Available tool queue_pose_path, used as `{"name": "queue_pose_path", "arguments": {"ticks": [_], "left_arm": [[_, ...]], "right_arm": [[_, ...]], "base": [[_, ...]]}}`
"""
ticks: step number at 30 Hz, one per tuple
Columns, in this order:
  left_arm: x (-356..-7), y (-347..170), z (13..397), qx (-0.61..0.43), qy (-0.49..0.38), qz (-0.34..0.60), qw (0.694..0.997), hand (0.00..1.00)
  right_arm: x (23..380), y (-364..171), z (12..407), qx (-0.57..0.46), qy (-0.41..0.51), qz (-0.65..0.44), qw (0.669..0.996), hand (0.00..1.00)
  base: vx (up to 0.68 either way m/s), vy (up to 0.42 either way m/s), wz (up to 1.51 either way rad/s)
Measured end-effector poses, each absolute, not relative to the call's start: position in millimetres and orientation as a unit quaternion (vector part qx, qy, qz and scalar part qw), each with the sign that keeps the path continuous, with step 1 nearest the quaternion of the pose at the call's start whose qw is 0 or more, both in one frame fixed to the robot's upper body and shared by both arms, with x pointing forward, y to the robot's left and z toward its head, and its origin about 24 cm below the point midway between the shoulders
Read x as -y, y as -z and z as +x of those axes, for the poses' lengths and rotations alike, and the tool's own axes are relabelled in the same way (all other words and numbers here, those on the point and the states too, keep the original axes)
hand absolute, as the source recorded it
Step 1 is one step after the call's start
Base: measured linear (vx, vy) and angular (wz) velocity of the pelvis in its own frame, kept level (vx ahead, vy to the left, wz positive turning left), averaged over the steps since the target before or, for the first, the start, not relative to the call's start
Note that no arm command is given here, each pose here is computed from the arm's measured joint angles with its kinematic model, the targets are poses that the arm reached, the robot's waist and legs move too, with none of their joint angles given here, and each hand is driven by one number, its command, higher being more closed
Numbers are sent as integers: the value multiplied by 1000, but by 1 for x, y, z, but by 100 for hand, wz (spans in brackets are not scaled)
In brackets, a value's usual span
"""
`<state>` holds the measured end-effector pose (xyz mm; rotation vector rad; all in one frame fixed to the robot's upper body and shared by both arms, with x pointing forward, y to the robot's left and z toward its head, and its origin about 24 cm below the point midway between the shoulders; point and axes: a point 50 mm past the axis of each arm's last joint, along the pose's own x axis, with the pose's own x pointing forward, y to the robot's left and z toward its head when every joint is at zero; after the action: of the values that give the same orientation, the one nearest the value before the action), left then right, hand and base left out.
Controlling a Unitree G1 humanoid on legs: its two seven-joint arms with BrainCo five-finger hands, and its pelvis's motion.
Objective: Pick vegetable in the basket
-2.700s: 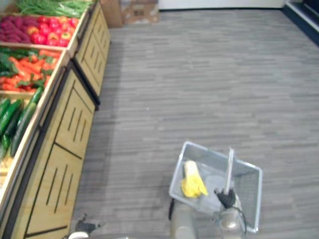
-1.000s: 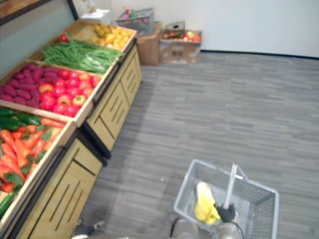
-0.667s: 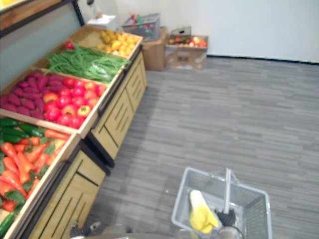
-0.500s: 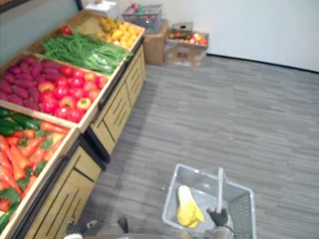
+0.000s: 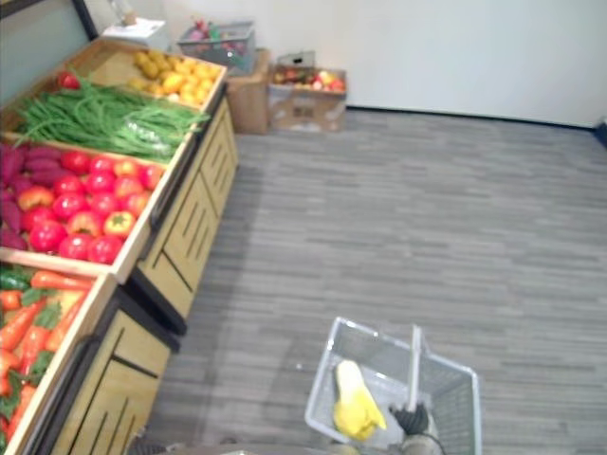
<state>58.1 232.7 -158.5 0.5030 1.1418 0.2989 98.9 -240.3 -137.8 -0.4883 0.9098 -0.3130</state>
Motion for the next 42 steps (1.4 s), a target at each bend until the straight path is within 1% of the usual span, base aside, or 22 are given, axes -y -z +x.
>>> {"name": "queue_pose_path", "arguments": {"ticks": [8,21,27,32,37,42], "left_arm": [[-231,159,59,-531,-126,240,803,0],[-230,159,59,-534,-110,236,804,0],[-233,157,67,-521,-125,233,811,0],[-224,159,66,-523,-127,222,813,0],[-222,162,46,-552,-135,211,795,0],[-216,165,35,-572,-123,208,784,0]], "right_arm": [[240,139,97,-443,146,-223,856,100],[240,138,101,-437,114,-249,857,100],[241,134,114,-423,115,-252,863,100],[249,130,117,-412,124,-261,864,100],[259,127,114,-414,144,-263,859,100],[257,126,120,-412,144,-262,861,100]], "base": [[10,-9,-2],[-11,-28,11],[-76,-32,71],[-203,18,99],[-47,45,76],[96,116,26]]}}
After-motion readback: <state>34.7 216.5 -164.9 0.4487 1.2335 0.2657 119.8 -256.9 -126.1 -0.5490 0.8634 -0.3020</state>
